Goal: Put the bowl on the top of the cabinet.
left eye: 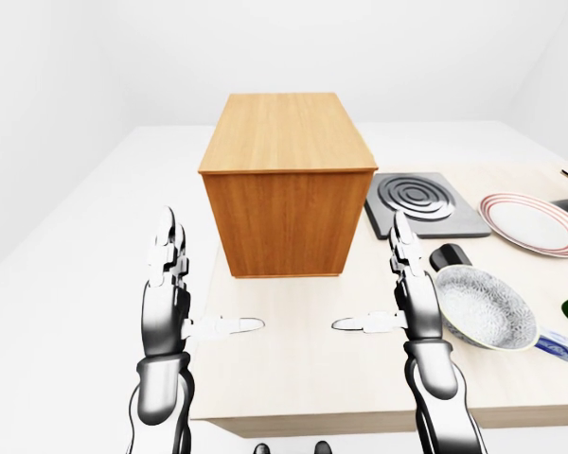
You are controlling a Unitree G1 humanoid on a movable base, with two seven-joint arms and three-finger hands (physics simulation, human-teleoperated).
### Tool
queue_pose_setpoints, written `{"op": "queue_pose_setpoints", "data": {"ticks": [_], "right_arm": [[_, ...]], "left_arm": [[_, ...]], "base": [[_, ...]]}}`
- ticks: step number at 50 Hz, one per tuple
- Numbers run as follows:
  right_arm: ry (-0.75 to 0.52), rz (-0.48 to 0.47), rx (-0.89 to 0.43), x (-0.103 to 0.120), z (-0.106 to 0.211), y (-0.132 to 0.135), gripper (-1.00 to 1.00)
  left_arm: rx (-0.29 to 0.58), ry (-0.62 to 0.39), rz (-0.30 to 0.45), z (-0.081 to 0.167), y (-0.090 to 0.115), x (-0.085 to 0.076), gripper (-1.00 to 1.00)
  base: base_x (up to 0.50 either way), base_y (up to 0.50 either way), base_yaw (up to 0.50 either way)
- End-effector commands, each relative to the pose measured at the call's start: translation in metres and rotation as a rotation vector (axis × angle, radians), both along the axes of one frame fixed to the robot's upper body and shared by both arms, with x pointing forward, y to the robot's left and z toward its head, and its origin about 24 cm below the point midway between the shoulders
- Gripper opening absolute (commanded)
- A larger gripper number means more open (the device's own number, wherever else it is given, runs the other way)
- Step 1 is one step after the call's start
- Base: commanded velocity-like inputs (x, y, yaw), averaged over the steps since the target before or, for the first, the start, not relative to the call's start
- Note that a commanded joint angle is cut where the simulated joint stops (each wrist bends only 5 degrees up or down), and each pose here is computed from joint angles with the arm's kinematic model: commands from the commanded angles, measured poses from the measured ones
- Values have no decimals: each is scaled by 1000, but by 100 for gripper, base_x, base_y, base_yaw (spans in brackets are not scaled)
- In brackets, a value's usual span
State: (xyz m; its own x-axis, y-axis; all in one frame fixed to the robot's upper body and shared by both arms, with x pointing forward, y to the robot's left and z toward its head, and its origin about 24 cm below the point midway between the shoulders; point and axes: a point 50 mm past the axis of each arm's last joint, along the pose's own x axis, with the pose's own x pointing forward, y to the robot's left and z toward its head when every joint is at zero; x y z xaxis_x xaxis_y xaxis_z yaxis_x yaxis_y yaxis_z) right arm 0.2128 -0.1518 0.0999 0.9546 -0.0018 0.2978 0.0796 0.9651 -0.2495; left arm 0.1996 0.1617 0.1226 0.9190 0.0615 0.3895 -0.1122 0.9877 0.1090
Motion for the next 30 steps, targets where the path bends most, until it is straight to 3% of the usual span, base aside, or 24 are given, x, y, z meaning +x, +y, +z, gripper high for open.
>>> {"op": "queue_pose_setpoints", "data": {"ticks": [1, 10, 30], "right_arm": [[4, 2, 0, 0, -1, 0, 100], [-1, 4, 3, 1, 0, 0, 100], [0, 2, 2, 0, 0, 0, 100]], "left_arm": [[2, 3, -3, -1, -1, 0, 100], [2, -2, -6, 0, -1, 0, 100], [-2, -7, -3, 1, 0, 0, 100]], "base": [[23, 0, 0], [21, 0, 0], [0, 0, 0]]}}
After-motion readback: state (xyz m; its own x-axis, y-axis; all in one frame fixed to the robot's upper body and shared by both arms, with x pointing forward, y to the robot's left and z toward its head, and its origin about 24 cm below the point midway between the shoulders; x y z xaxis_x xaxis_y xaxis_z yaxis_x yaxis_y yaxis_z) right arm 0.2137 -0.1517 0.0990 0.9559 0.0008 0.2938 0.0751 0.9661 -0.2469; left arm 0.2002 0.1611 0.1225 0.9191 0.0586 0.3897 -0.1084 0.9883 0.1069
